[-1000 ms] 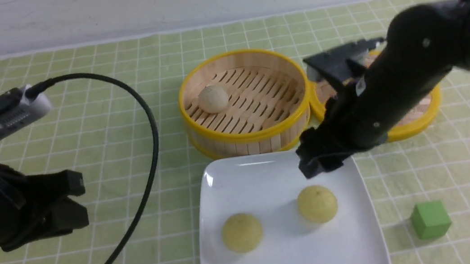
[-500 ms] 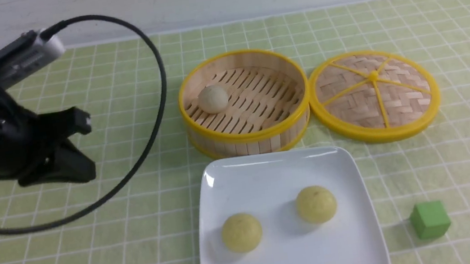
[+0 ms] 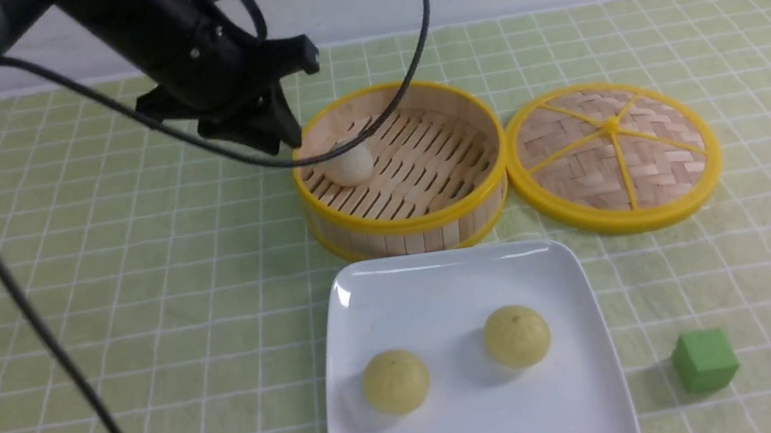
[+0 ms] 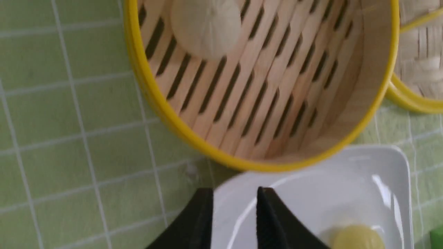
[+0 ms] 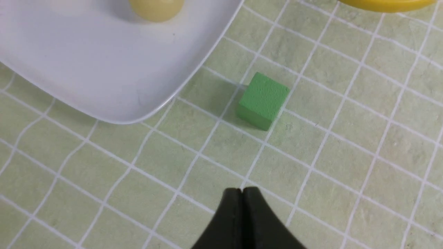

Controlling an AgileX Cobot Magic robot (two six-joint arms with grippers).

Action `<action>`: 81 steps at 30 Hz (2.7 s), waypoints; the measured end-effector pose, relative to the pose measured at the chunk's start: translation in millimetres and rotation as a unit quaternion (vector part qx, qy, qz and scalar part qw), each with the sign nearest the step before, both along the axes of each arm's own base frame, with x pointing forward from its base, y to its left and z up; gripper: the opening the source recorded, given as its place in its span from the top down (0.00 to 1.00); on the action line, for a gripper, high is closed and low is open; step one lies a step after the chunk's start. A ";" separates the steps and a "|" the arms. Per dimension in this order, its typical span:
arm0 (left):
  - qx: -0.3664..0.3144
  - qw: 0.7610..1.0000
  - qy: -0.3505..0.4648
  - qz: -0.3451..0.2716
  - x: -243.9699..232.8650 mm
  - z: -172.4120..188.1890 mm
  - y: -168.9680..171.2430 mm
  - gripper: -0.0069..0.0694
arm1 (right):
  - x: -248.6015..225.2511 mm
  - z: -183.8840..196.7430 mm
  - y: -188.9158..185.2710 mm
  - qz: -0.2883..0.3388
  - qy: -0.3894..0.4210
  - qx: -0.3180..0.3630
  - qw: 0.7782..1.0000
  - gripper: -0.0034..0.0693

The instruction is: Put the steamed buns into the plate on the green tablecloth.

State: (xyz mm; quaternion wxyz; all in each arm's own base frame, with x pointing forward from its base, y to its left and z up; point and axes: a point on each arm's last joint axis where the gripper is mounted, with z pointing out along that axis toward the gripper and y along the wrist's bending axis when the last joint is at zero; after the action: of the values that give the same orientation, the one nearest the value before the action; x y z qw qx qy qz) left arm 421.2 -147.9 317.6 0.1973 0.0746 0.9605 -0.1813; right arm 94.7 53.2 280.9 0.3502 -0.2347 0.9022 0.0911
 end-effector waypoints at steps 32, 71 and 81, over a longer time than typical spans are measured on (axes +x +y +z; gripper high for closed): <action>0.030 0.999 -0.015 -0.004 81.7 -111.2 -50.2 0.65 | 0.9 -6.4 1.7 -0.002 -0.006 0.014 1.000 0.95; 0.084 0.979 0.119 -0.143 -67.2 -115.2 -94.5 0.44 | -15.2 9.7 -7.3 -0.001 -0.009 0.016 1.000 0.92; 0.101 0.983 0.054 -0.143 -58.8 -61.6 -91.1 0.19 | -77.7 37.5 -42.8 -0.031 -0.101 0.112 0.988 0.96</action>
State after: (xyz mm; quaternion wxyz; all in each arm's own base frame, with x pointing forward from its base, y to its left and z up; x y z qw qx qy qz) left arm 362.4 -239.0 256.0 0.1083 0.2203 0.9627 -0.1134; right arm 17.0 10.4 318.4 0.4665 -0.1742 0.8530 0.1563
